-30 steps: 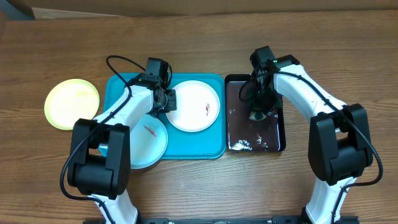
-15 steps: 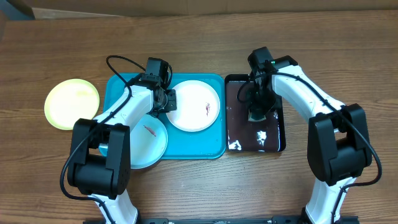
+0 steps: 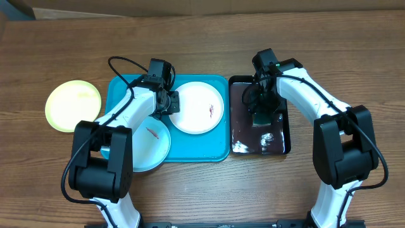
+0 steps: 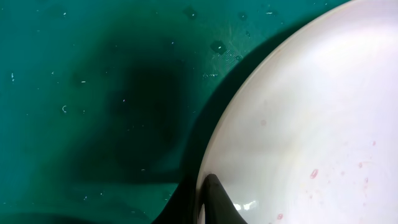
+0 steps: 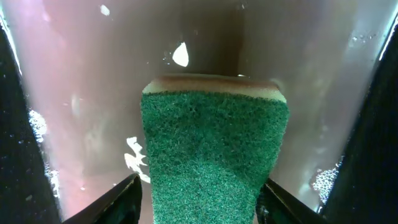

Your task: Clean dirty plates on tray and stack at the side

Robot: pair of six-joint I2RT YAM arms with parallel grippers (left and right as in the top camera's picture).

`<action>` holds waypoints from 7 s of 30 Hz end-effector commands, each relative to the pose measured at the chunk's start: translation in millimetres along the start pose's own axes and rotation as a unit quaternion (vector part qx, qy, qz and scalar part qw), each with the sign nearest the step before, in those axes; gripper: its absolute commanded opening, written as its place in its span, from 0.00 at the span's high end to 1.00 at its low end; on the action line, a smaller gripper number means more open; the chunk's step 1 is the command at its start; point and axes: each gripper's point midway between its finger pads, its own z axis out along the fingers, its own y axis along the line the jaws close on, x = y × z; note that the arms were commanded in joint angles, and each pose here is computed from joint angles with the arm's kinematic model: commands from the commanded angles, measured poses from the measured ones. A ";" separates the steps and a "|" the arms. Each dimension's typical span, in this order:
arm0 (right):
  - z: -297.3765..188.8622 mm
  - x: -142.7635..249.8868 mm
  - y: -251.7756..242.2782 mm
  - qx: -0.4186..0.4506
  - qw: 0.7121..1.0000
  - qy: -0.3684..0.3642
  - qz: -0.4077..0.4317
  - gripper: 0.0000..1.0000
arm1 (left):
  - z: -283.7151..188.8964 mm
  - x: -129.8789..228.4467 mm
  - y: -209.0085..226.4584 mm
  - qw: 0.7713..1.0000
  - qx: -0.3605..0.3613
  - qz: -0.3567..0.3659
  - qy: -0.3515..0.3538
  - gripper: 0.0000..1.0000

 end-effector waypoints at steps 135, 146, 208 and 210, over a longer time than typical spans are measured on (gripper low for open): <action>-31.5 -39.7 148.6 0.073 0.977 -0.132 -0.147 0.96 | -1.3 10.6 3.3 0.998 -0.002 -0.066 0.021 0.96; 20.0 -33.6 142.5 0.092 0.981 -0.084 -0.151 0.96 | -1.4 11.4 3.5 0.998 -0.002 -0.066 0.023 0.96; -32.3 -6.0 -1.7 0.045 0.992 0.115 0.022 0.72 | -1.2 4.9 1.9 0.998 0.002 -0.062 0.010 0.93; -31.8 -7.4 -1.3 0.044 0.992 0.112 0.021 0.58 | -1.2 4.5 1.8 0.998 0.002 -0.062 0.009 0.86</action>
